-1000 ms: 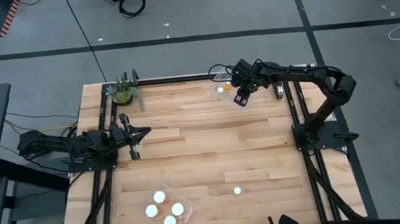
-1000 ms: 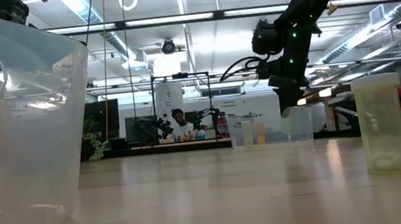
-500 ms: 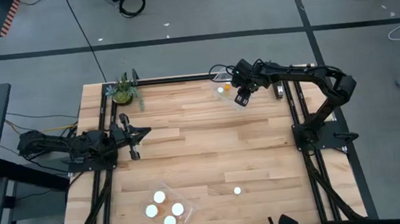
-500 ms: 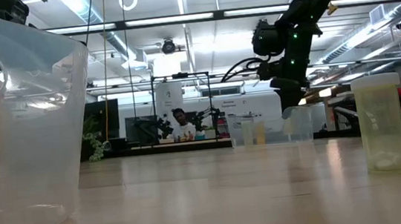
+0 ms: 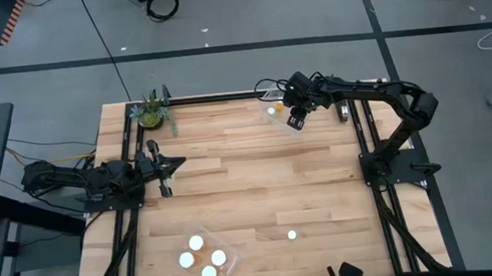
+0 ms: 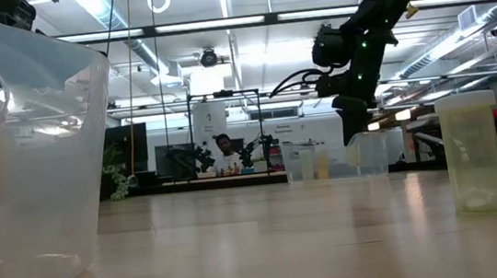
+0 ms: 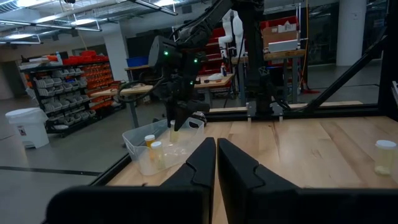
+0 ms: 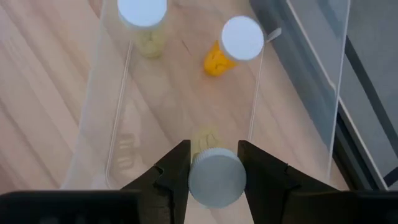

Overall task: Pick and place medicine bottles into bin by pill shape (circle, oval)
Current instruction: Put the yellow tablet bottle into the top transparent bin

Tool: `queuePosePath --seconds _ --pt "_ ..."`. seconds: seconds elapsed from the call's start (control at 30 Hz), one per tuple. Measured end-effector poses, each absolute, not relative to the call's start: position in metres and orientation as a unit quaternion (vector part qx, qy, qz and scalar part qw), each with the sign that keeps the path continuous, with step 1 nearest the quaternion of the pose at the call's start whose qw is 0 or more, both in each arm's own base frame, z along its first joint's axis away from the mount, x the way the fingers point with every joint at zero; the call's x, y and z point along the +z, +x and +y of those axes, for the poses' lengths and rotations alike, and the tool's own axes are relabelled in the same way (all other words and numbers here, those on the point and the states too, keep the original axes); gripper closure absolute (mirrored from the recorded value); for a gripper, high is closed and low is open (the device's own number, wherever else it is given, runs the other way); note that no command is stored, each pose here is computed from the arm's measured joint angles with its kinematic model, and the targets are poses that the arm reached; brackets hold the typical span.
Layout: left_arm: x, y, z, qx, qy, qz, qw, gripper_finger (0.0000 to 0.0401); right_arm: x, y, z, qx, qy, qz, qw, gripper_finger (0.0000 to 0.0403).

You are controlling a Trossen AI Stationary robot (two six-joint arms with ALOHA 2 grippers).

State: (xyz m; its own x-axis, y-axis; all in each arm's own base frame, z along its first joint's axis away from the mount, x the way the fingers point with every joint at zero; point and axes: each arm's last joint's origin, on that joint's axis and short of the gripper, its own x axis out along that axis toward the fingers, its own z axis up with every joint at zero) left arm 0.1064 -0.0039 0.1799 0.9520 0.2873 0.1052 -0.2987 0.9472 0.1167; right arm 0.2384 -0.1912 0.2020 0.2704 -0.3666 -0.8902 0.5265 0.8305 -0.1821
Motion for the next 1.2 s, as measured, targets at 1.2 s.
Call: queuePosePath --seconds 1.2 --pt "0.18 0.106 -0.004 0.149 0.066 -0.043 0.986 0.0372 0.181 0.231 -0.186 -0.294 0.089 0.534 0.788 0.0256"
